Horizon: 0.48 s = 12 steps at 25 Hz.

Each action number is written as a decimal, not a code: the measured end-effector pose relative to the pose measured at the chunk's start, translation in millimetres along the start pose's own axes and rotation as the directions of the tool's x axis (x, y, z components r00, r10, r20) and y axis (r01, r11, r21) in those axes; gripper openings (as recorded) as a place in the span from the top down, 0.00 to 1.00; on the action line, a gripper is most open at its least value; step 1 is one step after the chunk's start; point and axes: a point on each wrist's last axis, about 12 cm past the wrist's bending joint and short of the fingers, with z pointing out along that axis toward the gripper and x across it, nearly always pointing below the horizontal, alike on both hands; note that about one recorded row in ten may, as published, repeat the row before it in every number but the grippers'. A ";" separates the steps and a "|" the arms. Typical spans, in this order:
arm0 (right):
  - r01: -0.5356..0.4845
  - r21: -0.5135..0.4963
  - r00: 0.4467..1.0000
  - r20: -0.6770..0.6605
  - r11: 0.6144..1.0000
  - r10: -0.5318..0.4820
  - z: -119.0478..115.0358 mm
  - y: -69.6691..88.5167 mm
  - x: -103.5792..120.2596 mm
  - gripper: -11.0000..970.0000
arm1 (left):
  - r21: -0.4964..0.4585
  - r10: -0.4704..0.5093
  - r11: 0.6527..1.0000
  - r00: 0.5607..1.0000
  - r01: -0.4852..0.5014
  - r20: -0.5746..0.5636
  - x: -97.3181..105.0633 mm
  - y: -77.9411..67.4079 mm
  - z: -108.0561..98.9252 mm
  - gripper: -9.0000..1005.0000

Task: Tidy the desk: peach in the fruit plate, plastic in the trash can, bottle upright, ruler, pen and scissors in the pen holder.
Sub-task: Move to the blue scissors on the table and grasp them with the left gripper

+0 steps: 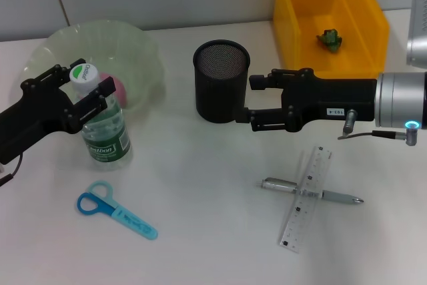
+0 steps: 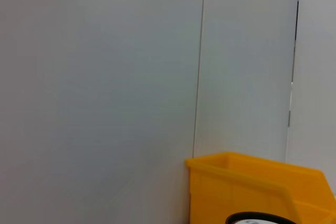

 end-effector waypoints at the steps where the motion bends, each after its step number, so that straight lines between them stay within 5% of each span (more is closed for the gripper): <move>1: -0.001 0.000 1.000 0.000 1.000 0.001 -0.2 0.1 0.3 0.18 | 0.000 0.000 1.000 1.000 0.000 0.001 -0.1 0.0 -0.2 0.48; 5: -0.001 0.001 1.000 0.000 1.000 0.001 -0.3 0.1 0.4 0.18 | 0.003 0.000 1.000 1.000 0.000 0.005 -0.7 -0.2 -1.1 0.47; 12: -0.005 -0.003 1.000 0.000 1.000 0.005 -1.2 1.0 1.7 0.18 | 0.039 -0.041 0.998 0.999 0.040 0.031 -6.9 0.9 -9.8 0.30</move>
